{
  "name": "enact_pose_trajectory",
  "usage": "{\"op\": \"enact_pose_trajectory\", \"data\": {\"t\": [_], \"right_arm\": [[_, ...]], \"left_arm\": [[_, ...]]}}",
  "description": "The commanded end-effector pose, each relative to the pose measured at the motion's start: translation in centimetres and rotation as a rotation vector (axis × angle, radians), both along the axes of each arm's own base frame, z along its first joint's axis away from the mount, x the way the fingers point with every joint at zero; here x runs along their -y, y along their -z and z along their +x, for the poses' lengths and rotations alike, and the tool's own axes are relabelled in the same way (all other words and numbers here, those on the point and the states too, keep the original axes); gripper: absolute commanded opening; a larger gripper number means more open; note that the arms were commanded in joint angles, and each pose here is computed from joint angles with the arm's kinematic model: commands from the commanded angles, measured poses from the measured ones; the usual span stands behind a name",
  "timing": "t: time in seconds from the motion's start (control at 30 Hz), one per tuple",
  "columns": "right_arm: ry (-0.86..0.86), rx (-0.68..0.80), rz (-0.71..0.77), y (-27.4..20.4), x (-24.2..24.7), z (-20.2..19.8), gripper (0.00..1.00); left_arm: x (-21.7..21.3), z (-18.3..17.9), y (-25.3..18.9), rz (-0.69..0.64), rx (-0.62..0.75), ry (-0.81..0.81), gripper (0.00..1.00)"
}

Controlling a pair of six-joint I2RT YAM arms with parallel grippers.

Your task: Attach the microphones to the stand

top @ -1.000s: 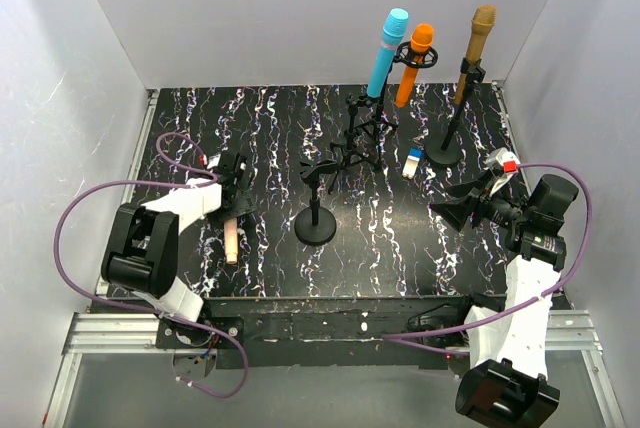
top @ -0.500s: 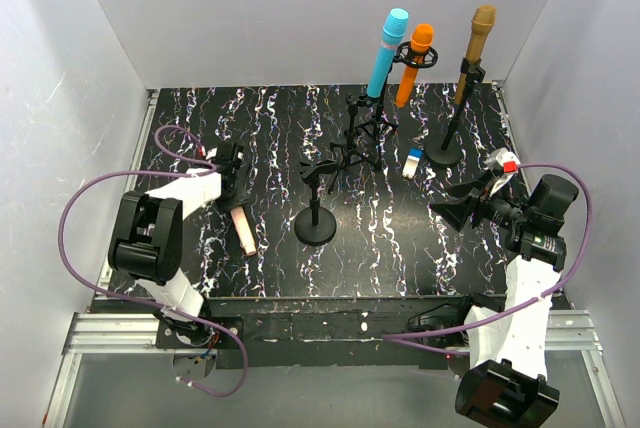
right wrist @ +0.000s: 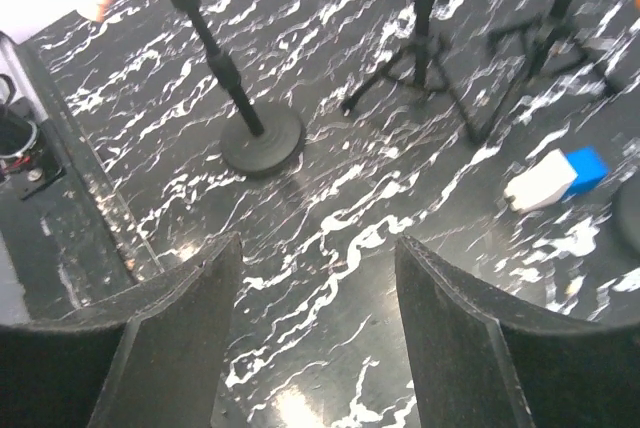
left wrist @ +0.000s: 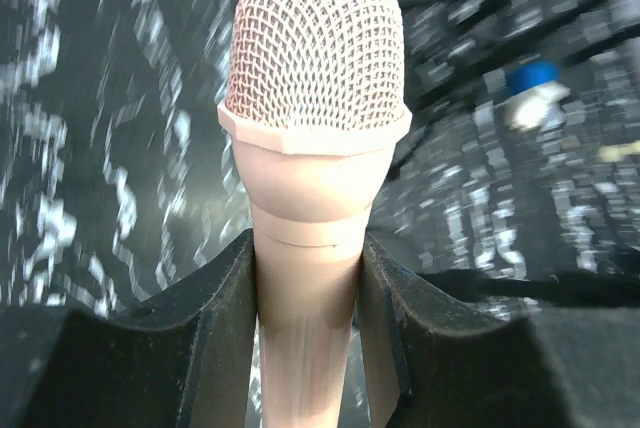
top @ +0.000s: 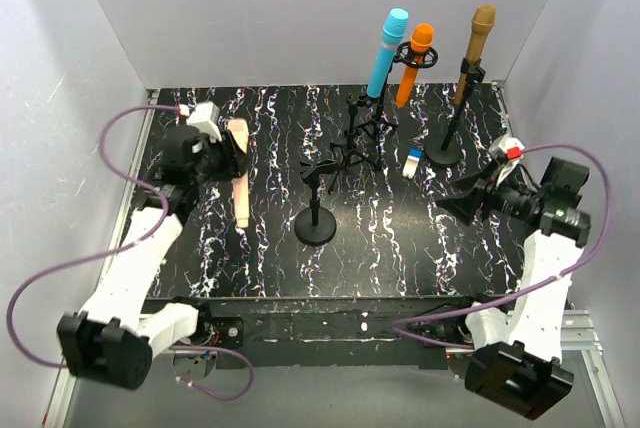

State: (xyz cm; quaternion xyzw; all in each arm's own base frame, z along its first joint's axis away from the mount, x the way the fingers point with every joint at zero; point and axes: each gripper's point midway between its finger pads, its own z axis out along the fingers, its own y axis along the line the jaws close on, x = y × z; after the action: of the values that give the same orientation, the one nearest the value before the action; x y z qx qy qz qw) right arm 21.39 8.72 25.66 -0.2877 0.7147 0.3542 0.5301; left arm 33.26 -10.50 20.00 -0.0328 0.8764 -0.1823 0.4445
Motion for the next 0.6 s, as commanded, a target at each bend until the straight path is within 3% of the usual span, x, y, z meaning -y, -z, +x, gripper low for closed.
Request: {"op": "enact_pose_trajectory", "data": {"t": [0.0,0.1,0.2,0.3,0.57], "right_arm": [[-0.115,0.029,-0.067,-3.9,-1.2,-3.5,0.70],[-0.160,-0.024,-0.048,-5.4,-1.9,-4.9,0.70],[-0.194,-0.020,-0.068,-6.0,-2.4,-5.3,0.70],[-0.277,0.005,-0.087,-6.4,-3.8,-6.5,0.71],[-0.431,-0.025,0.048,-10.3,-7.6,-7.7,0.70]], "left_arm": [[3.7,-1.9,-13.1,-0.093,0.371,0.280,0.00],[5.9,-2.7,-19.2,-0.191,0.479,0.391,0.00],[8.9,-3.9,-25.0,-0.368,0.575,0.508,0.00],[12.5,-5.0,-28.7,-0.429,0.665,0.592,0.00],[24.4,-9.6,-33.2,-0.488,0.830,0.757,0.00]]}}
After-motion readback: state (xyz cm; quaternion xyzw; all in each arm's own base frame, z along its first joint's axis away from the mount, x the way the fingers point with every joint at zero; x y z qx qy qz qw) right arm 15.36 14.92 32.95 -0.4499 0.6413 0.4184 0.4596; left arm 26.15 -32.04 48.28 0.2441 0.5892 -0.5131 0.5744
